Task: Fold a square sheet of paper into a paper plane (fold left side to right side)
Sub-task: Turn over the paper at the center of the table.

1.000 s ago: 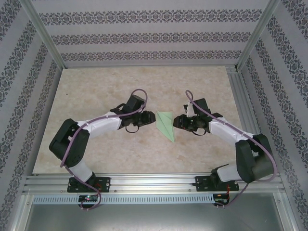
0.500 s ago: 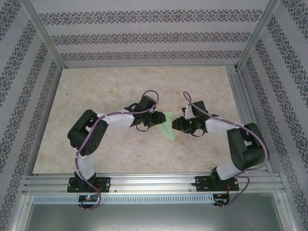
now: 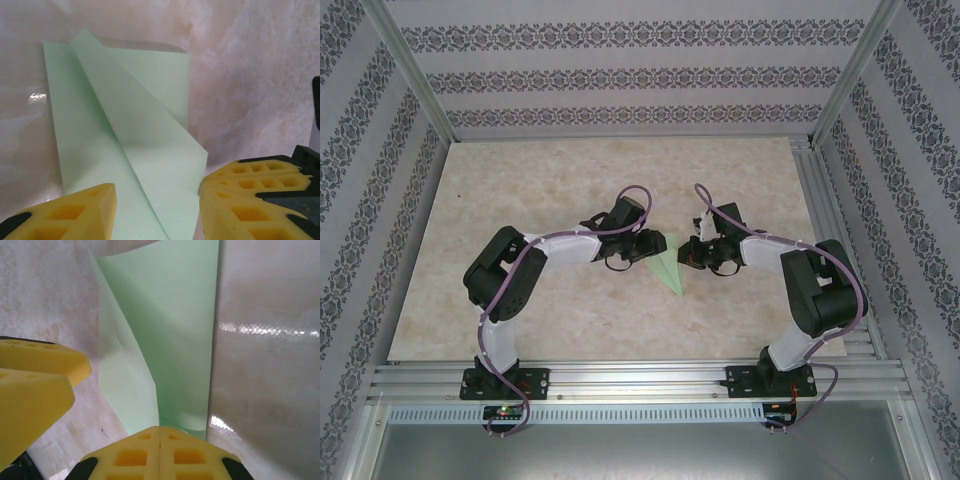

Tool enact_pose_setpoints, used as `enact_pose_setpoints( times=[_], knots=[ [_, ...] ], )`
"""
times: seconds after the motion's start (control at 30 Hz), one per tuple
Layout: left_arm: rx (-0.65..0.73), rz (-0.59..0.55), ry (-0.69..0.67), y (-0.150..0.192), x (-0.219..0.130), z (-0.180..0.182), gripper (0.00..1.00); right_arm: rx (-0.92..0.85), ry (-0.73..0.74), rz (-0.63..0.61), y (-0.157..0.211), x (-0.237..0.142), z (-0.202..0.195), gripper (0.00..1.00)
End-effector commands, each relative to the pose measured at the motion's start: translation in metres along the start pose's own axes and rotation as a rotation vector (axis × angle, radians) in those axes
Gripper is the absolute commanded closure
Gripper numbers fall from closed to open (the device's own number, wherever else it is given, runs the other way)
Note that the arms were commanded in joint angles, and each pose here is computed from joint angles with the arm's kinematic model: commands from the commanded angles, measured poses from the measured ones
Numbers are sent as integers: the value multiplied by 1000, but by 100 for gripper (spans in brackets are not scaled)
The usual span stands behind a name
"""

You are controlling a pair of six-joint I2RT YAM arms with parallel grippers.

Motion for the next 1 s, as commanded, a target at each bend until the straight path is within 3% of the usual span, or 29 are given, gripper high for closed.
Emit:
enact_pose_setpoints(
  times=[0.0,0.63,0.97],
  knots=[
    [1,6,34,-2,7,-10,51,-41,-6,-18,-8,-1,5,98],
    [-6,33,21,-3,23,-10,52,-17,39,-27,-7,-5,-4,99],
    [2,38,32,-7,34,-10,66,-15,25,-22,-6,-5,-3,98]
  ],
)
Point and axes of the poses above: each hand's point on the last joint's axis, 136 mm out from that joint toward the fingers, its own x axis out along the fingers, its own z axis along the line the jaws close on, y = z × x, the point moved 9 cm from there along -x, back along the fingers, and after that the axes turned 6 degrees about x, right-handed, at the moved point
